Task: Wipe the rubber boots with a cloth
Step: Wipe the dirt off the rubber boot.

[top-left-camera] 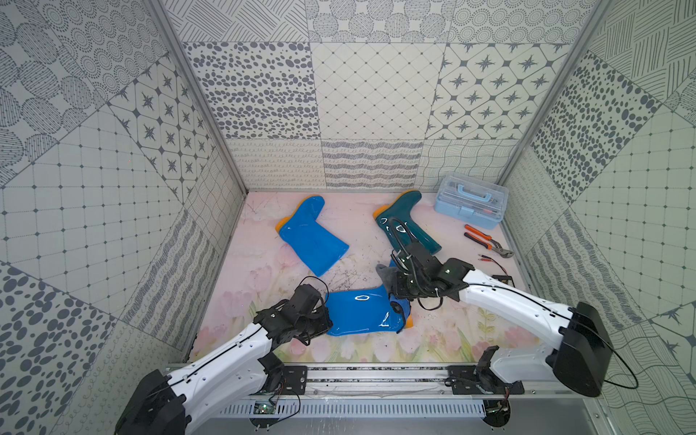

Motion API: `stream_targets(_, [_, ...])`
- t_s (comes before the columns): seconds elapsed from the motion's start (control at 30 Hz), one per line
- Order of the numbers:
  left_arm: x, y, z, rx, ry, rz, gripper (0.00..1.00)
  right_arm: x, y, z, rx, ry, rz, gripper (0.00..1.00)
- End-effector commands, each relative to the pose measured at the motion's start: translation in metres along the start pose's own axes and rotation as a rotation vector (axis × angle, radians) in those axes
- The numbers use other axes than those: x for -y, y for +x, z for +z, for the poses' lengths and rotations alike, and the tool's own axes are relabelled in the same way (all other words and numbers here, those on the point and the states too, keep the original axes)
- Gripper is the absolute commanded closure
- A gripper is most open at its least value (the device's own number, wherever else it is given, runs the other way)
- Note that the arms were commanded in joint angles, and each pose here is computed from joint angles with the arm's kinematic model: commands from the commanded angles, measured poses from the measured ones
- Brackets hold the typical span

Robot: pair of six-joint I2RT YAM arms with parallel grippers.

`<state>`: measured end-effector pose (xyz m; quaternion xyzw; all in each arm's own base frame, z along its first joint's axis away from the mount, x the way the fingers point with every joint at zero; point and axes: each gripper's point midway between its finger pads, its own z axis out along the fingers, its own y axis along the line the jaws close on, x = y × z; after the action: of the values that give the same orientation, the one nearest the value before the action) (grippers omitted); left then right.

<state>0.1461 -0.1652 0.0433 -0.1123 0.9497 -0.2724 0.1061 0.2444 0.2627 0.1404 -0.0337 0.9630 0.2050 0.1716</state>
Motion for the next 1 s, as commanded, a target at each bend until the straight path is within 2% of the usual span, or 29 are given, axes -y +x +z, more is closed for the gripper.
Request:
stream_targets(0.0, [-0.002,-0.007,-0.002,0.027,-0.03,0.038,1.0,0.006,-0.053,0.006,0.048,0.061,-0.098,1.0])
stream_targets(0.1, [-0.002,-0.006,-0.002,0.027,-0.027,0.026,1.0,0.013,-0.083,0.016,0.045,0.109,-0.112,1.0])
stream_targets(0.17, [-0.001,-0.006,-0.002,0.029,-0.023,0.017,1.0,0.016,-0.084,0.023,0.032,0.132,-0.12,1.0])
stream_targets(0.23, [-0.002,-0.007,-0.002,0.037,-0.022,0.009,1.0,0.022,-0.07,0.029,0.001,0.129,-0.093,1.0])
stream_targets(0.43, [-0.004,-0.008,-0.001,0.051,-0.021,-0.007,1.0,0.006,0.0,0.016,-0.045,0.076,-0.076,1.0])
stream_targets(0.53, [-0.004,-0.009,0.0,0.049,-0.023,-0.008,1.0,-0.003,0.047,0.01,-0.097,0.065,-0.069,1.0])
stream_targets(0.67, [-0.002,-0.01,0.0,0.052,-0.023,-0.008,1.0,0.002,0.109,0.021,-0.196,0.043,0.007,1.0])
stream_targets(0.73, [-0.001,-0.011,0.0,0.055,-0.021,-0.005,1.0,-0.001,0.121,0.027,-0.217,0.012,0.033,1.0])
stream_targets(0.83, [-0.001,-0.01,0.003,0.04,-0.028,0.002,1.0,-0.011,0.103,0.032,-0.202,-0.024,0.022,1.0])
stream_targets(0.97, [-0.001,-0.008,0.006,0.018,-0.034,0.005,1.0,-0.008,0.038,0.035,-0.153,-0.078,0.048,1.0])
